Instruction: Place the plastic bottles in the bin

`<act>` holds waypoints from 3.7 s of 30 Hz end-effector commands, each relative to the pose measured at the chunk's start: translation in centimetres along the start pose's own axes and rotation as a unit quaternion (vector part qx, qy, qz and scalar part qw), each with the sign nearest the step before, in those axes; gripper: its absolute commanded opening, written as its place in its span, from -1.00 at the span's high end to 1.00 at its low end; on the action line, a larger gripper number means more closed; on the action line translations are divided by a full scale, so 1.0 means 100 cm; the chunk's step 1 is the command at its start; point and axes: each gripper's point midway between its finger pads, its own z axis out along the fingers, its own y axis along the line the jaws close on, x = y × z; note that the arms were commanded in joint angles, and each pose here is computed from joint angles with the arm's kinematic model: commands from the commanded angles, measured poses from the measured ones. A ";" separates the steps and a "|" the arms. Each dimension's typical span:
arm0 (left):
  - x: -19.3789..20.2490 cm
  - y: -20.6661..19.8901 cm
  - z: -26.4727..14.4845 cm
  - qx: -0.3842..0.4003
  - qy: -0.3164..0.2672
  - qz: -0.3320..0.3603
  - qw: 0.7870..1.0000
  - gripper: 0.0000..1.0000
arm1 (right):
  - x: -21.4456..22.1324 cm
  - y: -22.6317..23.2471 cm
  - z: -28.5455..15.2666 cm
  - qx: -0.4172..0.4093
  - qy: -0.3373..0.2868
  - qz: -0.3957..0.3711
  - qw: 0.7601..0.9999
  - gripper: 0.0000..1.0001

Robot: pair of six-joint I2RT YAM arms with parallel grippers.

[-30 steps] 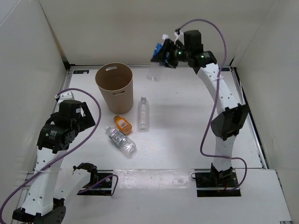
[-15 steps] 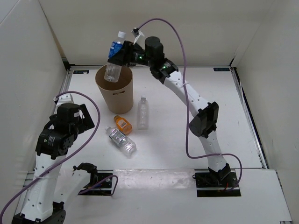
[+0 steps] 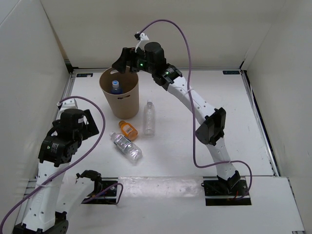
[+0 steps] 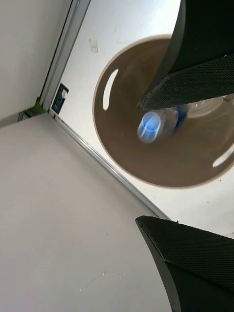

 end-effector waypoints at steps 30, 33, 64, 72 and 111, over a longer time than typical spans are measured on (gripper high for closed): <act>0.004 -0.011 0.007 0.018 0.010 -0.004 1.000 -1.00 | 0.169 -0.156 -0.128 0.254 0.322 0.402 0.819 -0.81; 0.007 -0.010 0.007 0.016 0.013 -0.003 1.000 -1.00 | 0.232 -0.166 -0.131 0.276 0.405 0.439 0.753 -0.81; 0.009 -0.006 0.007 0.007 0.012 -0.002 1.000 -1.00 | 0.290 -0.158 -0.139 0.277 0.471 0.501 0.671 -0.52; 0.010 -0.008 0.009 0.011 0.014 -0.002 1.000 -1.00 | 0.302 -0.155 -0.139 0.264 0.485 0.512 0.658 -0.57; 0.012 -0.009 0.012 0.011 0.019 0.000 1.000 -1.00 | -0.122 -0.102 -0.100 0.037 -0.082 0.186 0.978 0.67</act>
